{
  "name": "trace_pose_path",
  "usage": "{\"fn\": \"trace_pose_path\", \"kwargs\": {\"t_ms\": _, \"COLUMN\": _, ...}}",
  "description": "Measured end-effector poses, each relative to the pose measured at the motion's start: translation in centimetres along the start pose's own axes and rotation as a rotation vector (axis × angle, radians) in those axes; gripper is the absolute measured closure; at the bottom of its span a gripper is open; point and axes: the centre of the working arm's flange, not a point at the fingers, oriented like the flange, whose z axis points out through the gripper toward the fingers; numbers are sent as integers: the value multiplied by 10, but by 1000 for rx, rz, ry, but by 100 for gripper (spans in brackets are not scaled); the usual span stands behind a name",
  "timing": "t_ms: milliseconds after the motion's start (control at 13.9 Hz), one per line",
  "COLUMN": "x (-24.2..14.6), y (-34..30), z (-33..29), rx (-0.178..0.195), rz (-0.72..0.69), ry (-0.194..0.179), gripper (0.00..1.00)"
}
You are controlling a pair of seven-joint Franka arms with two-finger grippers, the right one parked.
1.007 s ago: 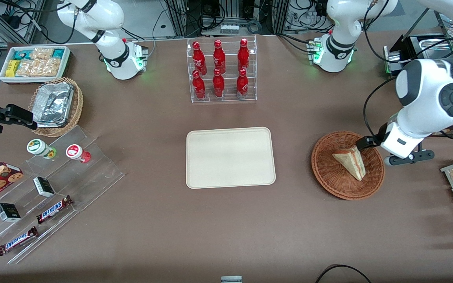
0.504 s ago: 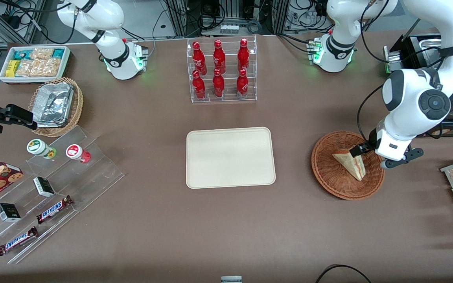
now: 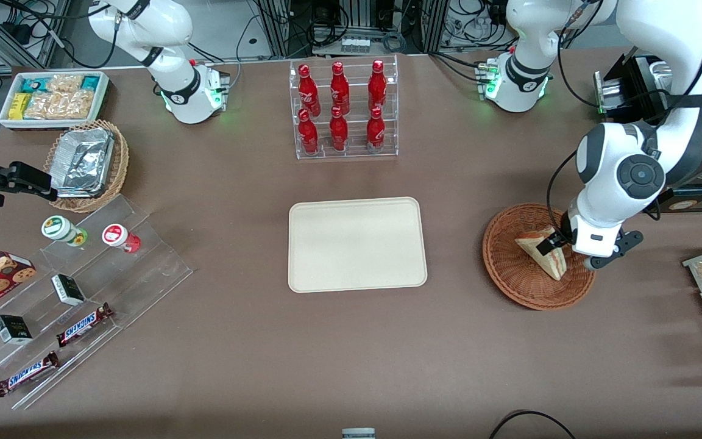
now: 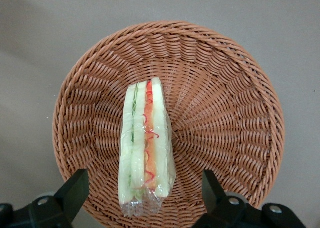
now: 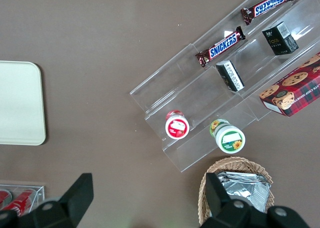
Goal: Place sandwich from basket to tray
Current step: 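Lower the open left gripper around the sandwich and close it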
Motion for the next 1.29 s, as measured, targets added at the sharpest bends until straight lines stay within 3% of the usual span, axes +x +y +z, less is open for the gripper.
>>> {"fn": "trace_pose_path", "kwargs": {"t_ms": 1079, "x": -14, "y": -7, "z": 49, "rx": -30, "rz": -22, "ry": 5, "gripper": 0}}
{"fn": "trace_pose_path", "kwargs": {"t_ms": 1223, "x": -16, "y": -9, "z": 55, "rx": -42, "rz": -29, "ry": 14, "gripper": 4}}
{"fn": "trace_pose_path", "kwargs": {"t_ms": 1295, "x": -17, "y": -11, "z": 58, "rx": -47, "rz": -37, "ry": 15, "gripper": 12}}
